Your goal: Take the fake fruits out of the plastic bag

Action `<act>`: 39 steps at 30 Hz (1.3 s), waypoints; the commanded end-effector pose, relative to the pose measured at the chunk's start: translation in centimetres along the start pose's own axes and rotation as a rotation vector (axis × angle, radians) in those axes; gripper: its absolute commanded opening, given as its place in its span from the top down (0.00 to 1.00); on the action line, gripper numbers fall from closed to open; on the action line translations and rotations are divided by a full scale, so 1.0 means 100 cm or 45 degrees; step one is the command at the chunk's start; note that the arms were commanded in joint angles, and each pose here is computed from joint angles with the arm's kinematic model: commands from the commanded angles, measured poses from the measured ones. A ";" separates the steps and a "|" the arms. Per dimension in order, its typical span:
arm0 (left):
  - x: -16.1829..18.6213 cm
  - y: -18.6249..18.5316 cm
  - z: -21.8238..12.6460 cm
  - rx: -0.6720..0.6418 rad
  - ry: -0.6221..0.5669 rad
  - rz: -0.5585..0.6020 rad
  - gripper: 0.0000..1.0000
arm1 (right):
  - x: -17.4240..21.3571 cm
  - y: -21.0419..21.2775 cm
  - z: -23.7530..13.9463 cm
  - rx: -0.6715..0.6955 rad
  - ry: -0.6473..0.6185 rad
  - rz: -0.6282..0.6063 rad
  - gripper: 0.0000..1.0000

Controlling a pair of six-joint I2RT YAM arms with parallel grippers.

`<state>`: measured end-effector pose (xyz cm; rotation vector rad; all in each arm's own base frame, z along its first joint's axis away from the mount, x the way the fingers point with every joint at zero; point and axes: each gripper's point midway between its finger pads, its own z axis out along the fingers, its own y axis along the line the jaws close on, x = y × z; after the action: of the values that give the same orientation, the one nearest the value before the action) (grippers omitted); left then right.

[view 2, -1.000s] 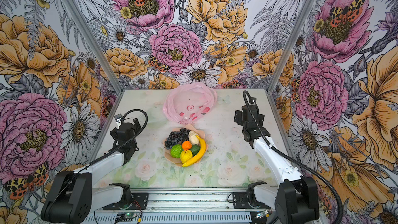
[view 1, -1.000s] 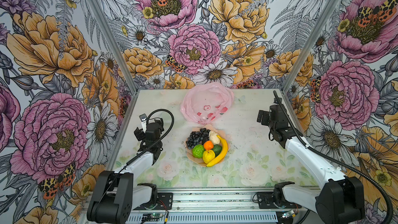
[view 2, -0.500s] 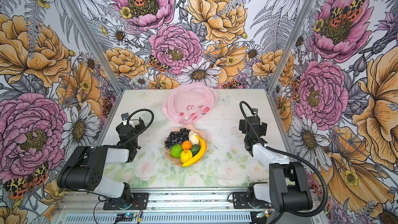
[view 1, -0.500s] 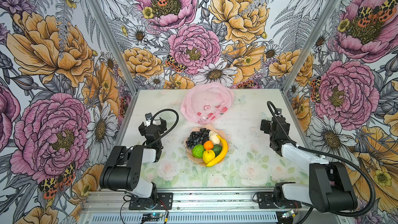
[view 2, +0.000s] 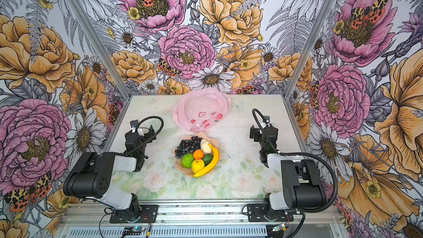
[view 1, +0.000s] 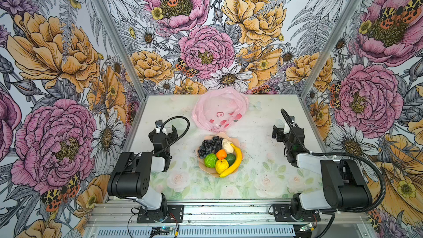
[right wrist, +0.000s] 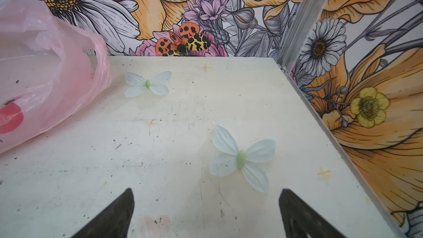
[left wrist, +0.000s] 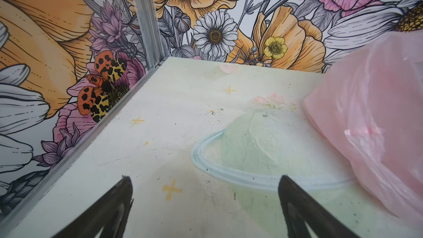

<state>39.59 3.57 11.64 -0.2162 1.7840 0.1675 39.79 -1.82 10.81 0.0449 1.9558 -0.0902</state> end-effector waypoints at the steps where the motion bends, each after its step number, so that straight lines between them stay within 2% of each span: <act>1: -0.015 -0.004 0.001 0.034 -0.062 -0.026 0.01 | -0.009 0.010 0.005 -0.094 -0.082 -0.004 0.01; 11: -0.015 -0.004 0.001 0.031 -0.063 -0.022 0.01 | -0.004 -0.005 0.005 0.016 -0.115 0.042 0.01; 39: -0.015 -0.005 0.001 0.031 -0.062 -0.020 0.01 | -0.004 -0.007 0.003 0.060 -0.122 0.040 0.01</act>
<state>39.63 3.52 11.77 -0.2143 1.7787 0.1645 39.99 -2.57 10.69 0.0854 1.8832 -0.1179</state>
